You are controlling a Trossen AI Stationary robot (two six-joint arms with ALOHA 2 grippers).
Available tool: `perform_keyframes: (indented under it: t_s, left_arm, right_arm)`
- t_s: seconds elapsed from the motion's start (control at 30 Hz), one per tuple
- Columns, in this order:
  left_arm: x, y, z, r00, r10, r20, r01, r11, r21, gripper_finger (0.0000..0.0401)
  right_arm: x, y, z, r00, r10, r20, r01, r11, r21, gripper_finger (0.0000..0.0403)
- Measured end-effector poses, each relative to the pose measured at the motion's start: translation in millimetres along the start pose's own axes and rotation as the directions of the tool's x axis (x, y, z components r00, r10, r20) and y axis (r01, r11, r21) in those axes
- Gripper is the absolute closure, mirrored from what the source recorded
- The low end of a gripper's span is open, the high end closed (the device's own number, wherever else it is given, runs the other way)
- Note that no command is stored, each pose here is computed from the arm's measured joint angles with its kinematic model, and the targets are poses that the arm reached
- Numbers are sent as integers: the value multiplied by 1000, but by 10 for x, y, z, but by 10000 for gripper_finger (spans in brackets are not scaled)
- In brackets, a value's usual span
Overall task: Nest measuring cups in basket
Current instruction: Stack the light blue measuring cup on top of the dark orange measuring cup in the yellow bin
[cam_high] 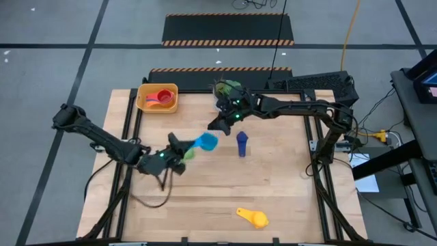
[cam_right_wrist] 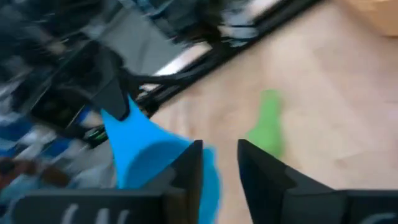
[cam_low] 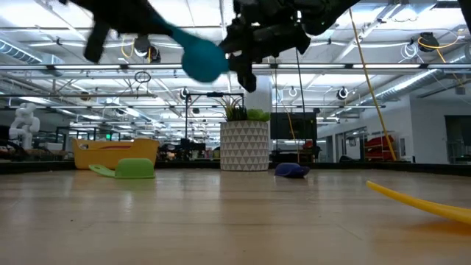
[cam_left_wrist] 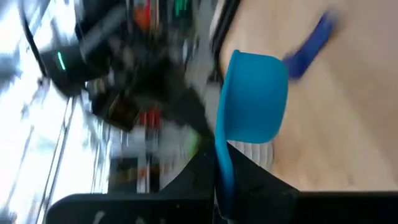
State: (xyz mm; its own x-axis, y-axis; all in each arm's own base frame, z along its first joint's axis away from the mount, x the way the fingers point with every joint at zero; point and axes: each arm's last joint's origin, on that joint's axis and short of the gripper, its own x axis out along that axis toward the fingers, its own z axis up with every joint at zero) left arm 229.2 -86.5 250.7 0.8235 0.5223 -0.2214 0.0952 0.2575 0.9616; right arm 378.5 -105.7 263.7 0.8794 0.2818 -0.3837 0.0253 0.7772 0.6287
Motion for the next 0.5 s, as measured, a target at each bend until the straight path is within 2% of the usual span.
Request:
perform_keyframes:
  t_s: [0.1, 0.23, 0.33, 0.5]
  left_arm:
    - [-175, 60, 56, 977, -59, 207, 50, 998, 47, 389]
    - [-298, 109, 58, 903, -143, 405, 79, 982, 171, 395]
    - [-297, 104, 37, 892, -170, 419, 60, 963, 263, 389]
    - [-245, 93, 26, 882, -193, 429, 25, 930, 367, 391]
  right_arm:
    - [-30, 106, -9, 995, 94, -42, -95, 995, -29, 284]
    - [63, 344, -71, 972, 223, -78, -230, 969, -90, 239]
    - [189, 533, -172, 953, 283, -106, -298, 941, -159, 206]
    - [318, 783, -302, 945, 309, -108, -326, 918, -226, 168]
